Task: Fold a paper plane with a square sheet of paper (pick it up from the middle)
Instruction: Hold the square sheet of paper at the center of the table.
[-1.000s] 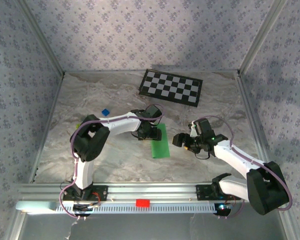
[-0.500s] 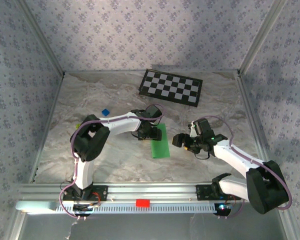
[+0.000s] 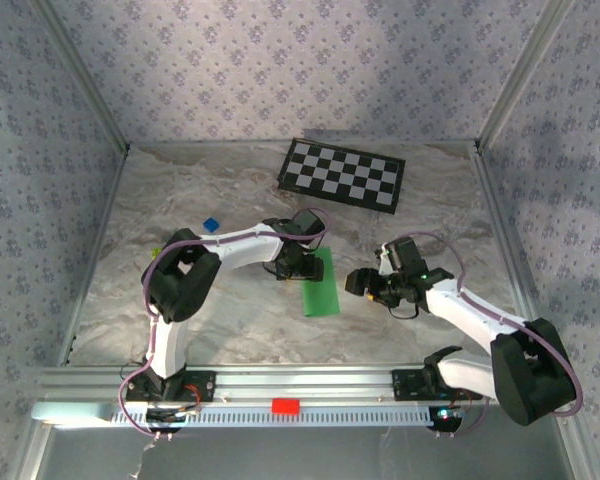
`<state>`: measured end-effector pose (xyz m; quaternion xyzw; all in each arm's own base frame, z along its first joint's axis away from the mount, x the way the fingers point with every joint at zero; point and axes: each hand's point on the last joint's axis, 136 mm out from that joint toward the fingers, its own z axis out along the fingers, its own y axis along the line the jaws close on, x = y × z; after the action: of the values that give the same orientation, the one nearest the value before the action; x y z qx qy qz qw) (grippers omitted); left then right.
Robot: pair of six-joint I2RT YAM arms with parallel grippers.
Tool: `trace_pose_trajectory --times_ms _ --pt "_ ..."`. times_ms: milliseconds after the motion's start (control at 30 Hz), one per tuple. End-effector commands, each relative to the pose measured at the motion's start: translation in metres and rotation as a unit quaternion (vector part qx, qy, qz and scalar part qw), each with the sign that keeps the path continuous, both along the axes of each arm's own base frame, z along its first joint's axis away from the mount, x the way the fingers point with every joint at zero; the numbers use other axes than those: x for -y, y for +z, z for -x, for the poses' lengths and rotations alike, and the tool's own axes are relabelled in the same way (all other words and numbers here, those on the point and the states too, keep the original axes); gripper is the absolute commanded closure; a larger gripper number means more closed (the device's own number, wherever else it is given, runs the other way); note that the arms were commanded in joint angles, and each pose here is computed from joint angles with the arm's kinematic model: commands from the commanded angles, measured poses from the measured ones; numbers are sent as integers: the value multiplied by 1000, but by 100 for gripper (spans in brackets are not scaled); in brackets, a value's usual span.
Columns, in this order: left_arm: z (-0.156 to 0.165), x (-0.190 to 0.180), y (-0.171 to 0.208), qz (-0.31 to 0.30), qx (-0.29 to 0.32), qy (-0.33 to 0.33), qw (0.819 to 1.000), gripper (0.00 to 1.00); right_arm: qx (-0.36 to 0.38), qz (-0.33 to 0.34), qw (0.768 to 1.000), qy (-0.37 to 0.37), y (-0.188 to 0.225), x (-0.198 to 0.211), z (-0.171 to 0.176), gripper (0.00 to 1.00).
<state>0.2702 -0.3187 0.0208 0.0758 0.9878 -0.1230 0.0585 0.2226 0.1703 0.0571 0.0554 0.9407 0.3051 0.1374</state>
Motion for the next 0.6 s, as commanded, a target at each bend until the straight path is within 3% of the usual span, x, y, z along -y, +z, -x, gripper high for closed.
trace_pose_trajectory --times_ms 0,333,567 --pt "6 -22 -52 -63 -20 -8 998 33 14 -3 1000 23 9 -6 -4 30" --pt "7 -24 -51 -63 -20 -9 998 35 11 -23 999 42 10 -21 -8 49" --pt "8 -23 -52 -62 -21 -9 998 34 11 -49 997 66 9 -47 -23 96"
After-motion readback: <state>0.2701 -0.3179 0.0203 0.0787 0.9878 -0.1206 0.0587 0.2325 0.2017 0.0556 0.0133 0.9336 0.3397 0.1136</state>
